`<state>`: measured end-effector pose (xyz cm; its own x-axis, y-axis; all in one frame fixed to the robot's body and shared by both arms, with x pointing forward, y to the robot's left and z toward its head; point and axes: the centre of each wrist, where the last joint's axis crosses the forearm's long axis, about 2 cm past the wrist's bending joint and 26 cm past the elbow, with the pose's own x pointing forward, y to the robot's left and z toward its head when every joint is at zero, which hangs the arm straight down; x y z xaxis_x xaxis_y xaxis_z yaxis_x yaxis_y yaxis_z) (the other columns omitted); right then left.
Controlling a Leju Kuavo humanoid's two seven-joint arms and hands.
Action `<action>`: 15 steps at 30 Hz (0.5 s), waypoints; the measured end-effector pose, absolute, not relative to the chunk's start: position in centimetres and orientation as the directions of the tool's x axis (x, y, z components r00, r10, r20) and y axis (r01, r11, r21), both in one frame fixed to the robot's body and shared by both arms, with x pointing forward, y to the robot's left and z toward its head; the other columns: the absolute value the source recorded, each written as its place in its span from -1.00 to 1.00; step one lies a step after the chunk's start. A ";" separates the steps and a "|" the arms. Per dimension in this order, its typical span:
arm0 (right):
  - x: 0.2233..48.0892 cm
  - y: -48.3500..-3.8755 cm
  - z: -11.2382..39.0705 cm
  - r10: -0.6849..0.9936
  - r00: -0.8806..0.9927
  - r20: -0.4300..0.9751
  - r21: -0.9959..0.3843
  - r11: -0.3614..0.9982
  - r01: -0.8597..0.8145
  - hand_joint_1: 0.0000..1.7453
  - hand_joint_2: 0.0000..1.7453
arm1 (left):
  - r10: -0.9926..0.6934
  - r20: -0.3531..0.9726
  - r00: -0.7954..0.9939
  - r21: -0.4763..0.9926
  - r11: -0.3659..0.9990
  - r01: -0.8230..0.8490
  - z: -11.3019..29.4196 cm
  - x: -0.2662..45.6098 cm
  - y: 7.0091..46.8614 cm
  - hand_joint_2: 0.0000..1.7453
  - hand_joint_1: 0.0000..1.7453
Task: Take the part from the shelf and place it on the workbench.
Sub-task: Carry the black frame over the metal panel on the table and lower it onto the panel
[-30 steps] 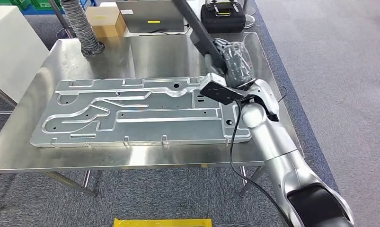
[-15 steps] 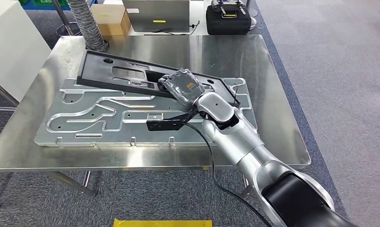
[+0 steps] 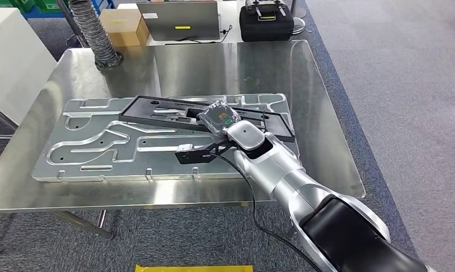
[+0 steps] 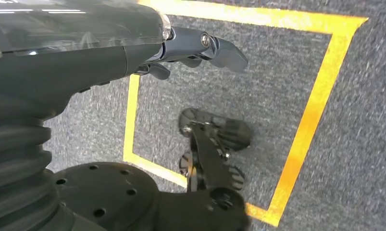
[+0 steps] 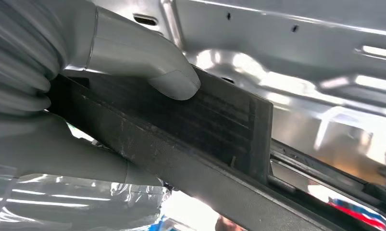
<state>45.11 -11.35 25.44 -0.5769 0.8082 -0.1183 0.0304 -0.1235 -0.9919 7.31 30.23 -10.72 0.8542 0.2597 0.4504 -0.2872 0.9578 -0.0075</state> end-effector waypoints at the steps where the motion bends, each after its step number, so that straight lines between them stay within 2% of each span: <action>1: 45.2 -11.4 25.4 0.812 -0.570 -0.125 -0.991 -0.134 0.026 1.00 1.00 | 0.259 0.452 0.854 -0.008 0.958 -0.286 -10.7 7.4 30.2 1.00 -1.00; 15: 45.2 -12.6 22.9 0.808 -0.564 -0.171 -0.973 -0.229 -0.032 1.00 1.00 | 0.229 0.457 0.859 -0.015 0.968 -0.250 -10.6 8.1 30.1 1.00 -1.00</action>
<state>45.18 -12.59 22.91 -0.5641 0.8078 -0.1713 -0.0322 -0.2288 -0.9729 8.08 30.14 -10.59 0.8593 0.2294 0.4571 -0.2505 0.9680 -0.0149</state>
